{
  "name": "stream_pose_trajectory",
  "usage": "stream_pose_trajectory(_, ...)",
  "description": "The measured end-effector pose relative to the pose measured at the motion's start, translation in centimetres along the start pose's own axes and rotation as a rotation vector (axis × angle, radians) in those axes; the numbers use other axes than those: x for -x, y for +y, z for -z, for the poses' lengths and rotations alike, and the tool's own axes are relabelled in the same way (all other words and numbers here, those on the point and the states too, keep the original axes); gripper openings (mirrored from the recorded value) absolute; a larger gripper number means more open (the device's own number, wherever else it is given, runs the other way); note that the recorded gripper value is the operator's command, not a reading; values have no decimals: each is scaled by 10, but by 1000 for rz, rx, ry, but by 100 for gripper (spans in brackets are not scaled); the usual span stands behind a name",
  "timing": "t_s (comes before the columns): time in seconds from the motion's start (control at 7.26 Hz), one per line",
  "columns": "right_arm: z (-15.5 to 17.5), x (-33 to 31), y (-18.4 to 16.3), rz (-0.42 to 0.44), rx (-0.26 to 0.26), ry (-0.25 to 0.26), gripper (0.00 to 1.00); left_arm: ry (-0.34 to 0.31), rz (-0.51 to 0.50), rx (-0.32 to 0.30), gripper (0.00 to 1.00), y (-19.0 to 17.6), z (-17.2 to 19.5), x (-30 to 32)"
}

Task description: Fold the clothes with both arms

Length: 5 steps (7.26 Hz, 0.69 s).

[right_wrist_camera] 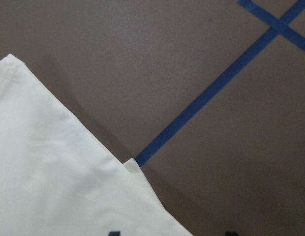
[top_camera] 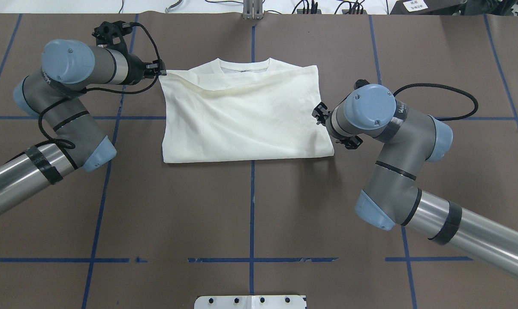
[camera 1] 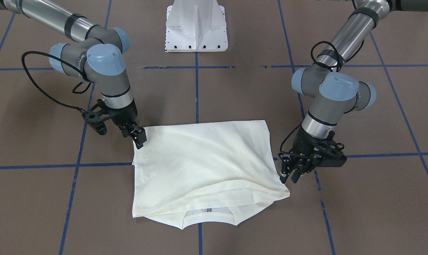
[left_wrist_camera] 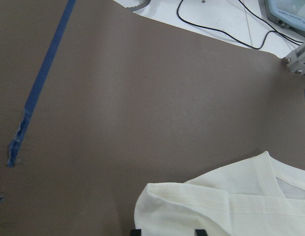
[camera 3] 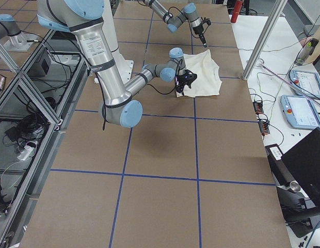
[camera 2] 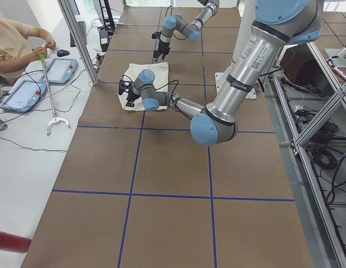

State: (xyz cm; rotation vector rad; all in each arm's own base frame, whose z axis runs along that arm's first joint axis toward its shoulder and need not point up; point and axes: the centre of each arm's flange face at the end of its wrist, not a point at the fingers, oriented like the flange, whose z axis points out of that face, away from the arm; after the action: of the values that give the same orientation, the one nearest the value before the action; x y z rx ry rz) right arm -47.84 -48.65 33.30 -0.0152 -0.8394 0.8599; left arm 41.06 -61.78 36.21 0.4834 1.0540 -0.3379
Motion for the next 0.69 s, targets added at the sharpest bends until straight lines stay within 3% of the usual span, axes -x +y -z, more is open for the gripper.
stream_pose_trajectory(0.69, -4, -24, 29, 30, 25, 18, 69, 3, 0, -22, 46, -8, 4, 2)
